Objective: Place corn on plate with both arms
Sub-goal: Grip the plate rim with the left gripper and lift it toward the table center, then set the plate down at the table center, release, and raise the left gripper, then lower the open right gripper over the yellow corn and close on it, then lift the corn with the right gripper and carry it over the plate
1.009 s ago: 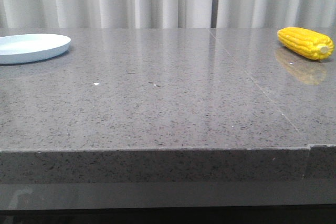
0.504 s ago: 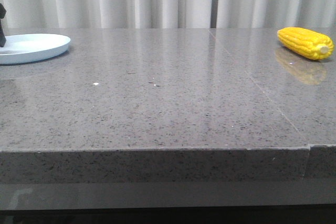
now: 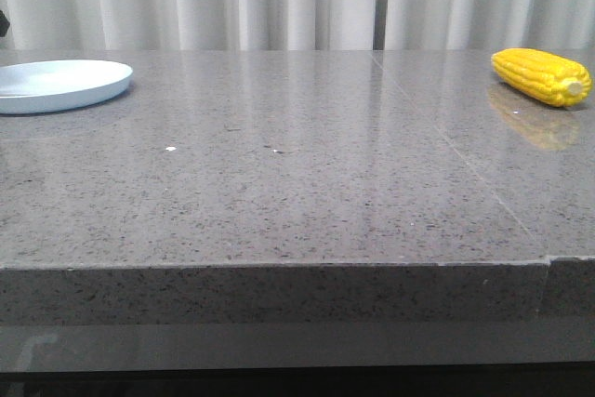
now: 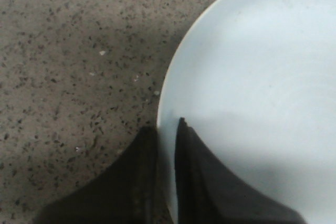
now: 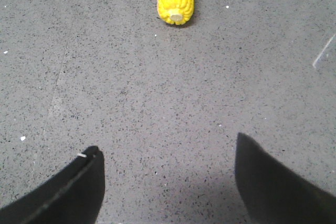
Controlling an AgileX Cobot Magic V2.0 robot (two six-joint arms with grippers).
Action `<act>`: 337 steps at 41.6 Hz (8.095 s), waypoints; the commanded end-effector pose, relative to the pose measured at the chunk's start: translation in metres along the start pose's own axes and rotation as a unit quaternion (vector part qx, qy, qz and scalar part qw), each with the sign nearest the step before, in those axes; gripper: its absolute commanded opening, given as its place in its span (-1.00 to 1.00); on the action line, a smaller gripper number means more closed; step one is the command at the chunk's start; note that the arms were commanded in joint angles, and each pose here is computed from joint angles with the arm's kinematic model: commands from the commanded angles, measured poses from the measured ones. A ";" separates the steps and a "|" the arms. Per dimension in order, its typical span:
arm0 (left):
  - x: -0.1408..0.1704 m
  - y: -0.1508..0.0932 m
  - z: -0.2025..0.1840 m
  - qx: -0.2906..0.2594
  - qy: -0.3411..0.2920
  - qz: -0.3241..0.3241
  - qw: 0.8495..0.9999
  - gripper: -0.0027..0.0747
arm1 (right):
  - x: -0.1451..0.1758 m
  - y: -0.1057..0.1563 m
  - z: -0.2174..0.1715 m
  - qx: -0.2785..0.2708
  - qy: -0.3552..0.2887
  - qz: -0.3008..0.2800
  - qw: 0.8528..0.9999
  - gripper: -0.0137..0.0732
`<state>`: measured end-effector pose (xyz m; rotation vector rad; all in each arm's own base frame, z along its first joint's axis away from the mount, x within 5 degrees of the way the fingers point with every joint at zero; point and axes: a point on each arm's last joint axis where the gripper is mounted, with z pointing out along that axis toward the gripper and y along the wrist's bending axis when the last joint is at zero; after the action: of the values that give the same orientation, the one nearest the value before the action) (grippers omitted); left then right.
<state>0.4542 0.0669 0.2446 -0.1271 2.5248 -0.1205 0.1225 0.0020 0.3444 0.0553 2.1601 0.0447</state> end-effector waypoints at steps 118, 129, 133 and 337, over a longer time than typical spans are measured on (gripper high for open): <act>0.070 -0.265 -0.238 0.168 -0.139 0.351 0.911 0.16 | -0.014 0.000 -0.005 0.001 -0.046 -0.003 0.999 0.58; 0.112 -0.229 -0.264 0.154 -0.157 0.324 0.920 0.16 | -0.014 0.000 -0.005 0.001 -0.046 -0.003 0.999 0.58; 0.130 -0.214 -0.267 0.159 -0.160 0.308 0.924 0.16 | -0.014 0.000 -0.005 0.001 -0.046 -0.003 0.999 0.58; 0.229 -0.128 -0.295 0.186 -0.210 0.250 0.927 0.16 | -0.065 0.199 0.172 -0.221 0.025 -0.159 0.962 0.78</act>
<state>0.1047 -0.0670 0.3547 0.6082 2.0880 -0.2816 0.3127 0.2052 0.2646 -0.5754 2.2942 0.3156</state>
